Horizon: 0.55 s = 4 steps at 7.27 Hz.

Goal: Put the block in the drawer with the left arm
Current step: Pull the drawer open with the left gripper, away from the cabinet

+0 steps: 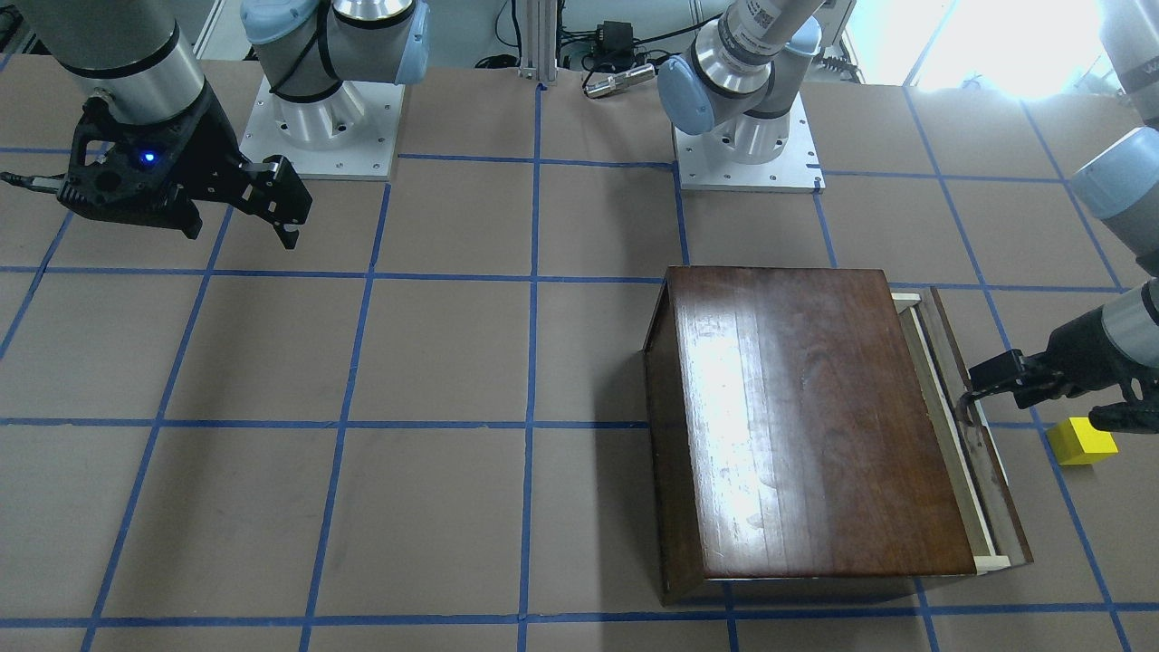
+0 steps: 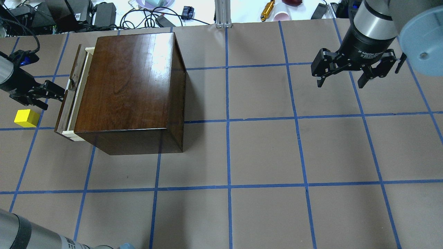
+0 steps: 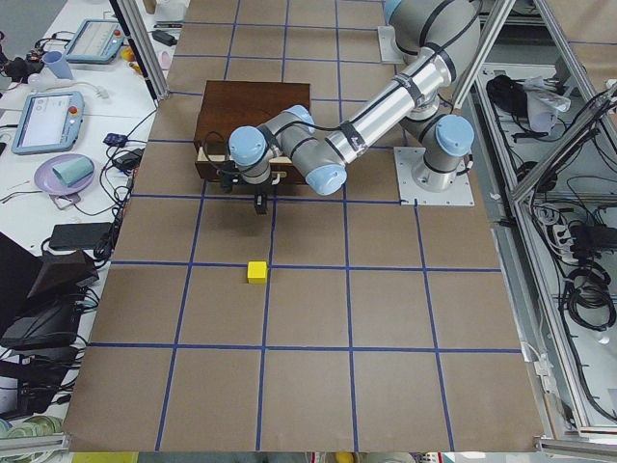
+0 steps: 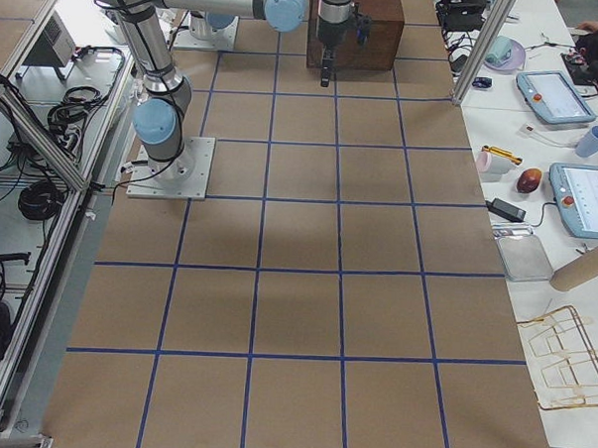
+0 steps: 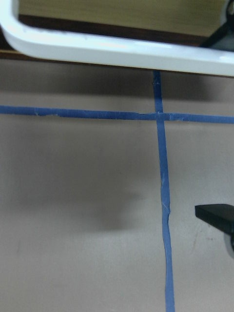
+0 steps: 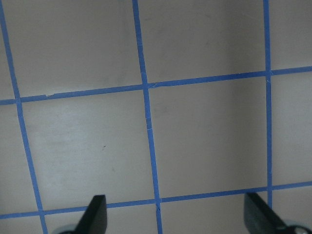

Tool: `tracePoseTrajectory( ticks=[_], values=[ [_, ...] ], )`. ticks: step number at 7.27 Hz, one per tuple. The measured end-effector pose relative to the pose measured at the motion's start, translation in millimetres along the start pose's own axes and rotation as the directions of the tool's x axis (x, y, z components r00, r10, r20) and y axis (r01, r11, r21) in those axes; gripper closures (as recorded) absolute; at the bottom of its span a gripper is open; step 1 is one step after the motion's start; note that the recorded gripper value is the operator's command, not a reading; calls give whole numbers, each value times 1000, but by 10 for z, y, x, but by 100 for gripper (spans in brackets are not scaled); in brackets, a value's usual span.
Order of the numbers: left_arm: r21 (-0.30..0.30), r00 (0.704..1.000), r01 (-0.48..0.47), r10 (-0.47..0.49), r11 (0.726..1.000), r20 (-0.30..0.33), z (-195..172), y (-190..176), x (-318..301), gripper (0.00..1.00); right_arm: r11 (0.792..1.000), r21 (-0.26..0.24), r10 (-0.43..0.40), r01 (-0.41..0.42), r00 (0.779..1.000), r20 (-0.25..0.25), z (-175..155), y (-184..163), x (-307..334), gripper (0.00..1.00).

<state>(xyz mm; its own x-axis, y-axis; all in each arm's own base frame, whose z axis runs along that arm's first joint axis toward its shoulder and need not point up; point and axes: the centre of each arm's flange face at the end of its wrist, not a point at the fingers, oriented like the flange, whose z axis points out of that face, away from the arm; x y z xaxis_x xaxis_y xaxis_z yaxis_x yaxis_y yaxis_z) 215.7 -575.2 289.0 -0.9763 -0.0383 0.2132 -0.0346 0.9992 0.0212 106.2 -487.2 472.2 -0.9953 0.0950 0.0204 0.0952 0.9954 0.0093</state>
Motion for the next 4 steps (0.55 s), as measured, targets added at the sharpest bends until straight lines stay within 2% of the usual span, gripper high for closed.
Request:
tracePoseTrajectory(
  ticks=[4],
  values=[
    [-4,1000,-5,5,1000,13,-15,1,-41,0,1000,0,0,0,1000,-1,0,0,1,0]
  ],
)
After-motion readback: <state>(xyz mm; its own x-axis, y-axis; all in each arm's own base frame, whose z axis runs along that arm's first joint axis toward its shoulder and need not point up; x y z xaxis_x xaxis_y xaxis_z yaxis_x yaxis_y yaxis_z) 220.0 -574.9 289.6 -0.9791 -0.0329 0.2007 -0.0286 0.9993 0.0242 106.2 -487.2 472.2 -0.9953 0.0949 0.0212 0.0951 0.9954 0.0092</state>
